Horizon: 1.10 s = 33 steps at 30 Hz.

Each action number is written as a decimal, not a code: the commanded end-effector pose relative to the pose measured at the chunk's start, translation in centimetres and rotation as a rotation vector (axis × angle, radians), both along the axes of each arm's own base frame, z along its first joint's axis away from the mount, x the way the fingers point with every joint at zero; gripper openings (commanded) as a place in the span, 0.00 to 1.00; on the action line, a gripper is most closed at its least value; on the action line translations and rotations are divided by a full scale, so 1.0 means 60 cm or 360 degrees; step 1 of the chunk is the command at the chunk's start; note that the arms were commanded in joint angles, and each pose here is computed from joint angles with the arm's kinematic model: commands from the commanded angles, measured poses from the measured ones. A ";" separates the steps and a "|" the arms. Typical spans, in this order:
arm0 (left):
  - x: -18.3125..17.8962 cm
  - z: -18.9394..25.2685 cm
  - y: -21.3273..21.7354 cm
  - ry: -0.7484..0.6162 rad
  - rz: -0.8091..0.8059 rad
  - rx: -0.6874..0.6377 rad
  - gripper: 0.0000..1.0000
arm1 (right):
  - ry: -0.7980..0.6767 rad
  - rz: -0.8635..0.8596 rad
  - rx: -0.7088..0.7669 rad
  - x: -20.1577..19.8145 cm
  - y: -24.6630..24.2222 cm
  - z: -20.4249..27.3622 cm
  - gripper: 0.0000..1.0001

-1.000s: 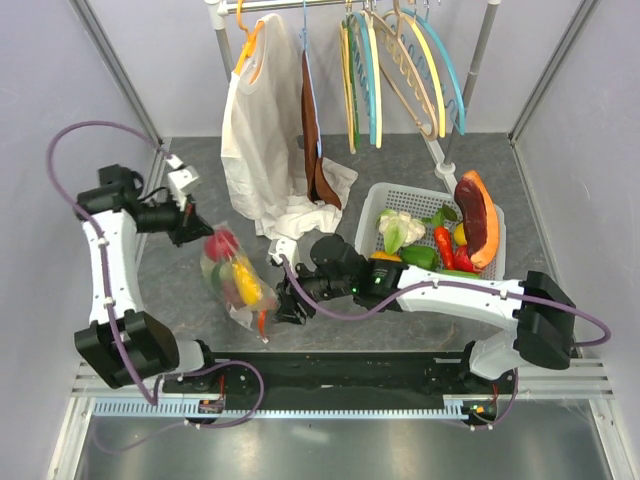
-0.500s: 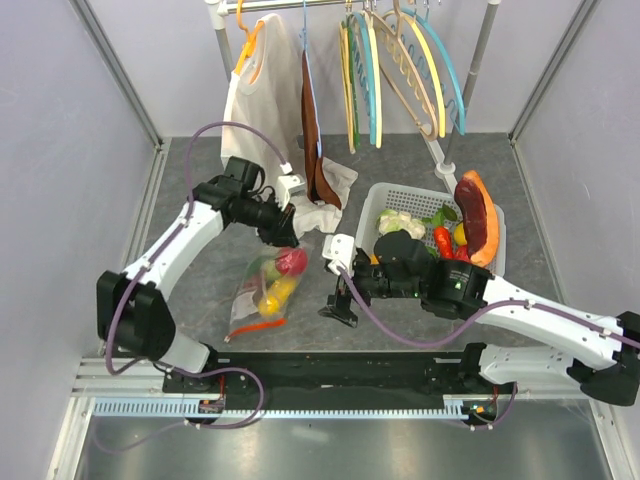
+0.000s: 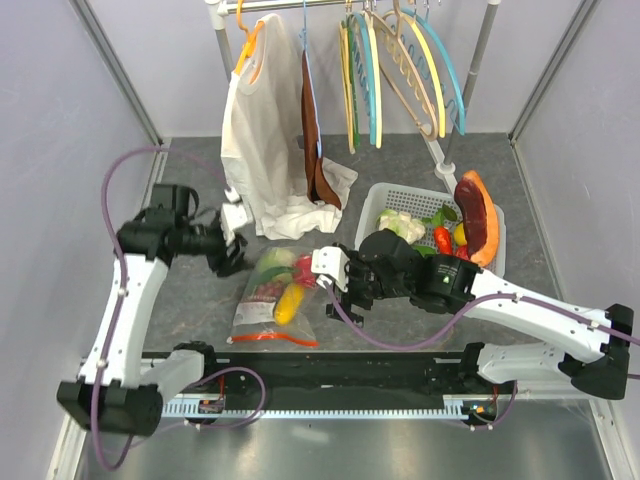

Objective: Place the food in the zip-top bag and seal the zipper
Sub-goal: Place the zipper food storage bag at the center of the board.

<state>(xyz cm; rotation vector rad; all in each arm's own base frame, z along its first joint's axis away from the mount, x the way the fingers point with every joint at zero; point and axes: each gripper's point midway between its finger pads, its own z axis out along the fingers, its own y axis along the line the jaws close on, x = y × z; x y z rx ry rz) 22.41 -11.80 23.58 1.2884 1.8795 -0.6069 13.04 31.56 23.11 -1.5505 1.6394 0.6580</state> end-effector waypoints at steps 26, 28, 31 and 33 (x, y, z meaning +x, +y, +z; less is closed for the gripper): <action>0.068 -0.230 -0.315 0.0125 -0.0087 0.0431 0.59 | 0.0041 -0.0756 0.0321 0.103 -0.131 0.099 0.98; 0.056 -0.197 -0.305 0.0114 -0.0132 0.0386 0.61 | 0.0028 -0.0751 0.0321 0.102 -0.135 0.102 0.98; 0.006 -0.111 -0.280 0.0033 -0.0312 0.0293 0.66 | 0.0009 -0.0743 0.0321 0.100 -0.139 0.104 0.98; -0.024 -0.037 -0.261 -0.0063 -0.0370 0.0209 0.75 | 0.0001 -0.0746 0.0314 0.100 -0.142 0.099 0.98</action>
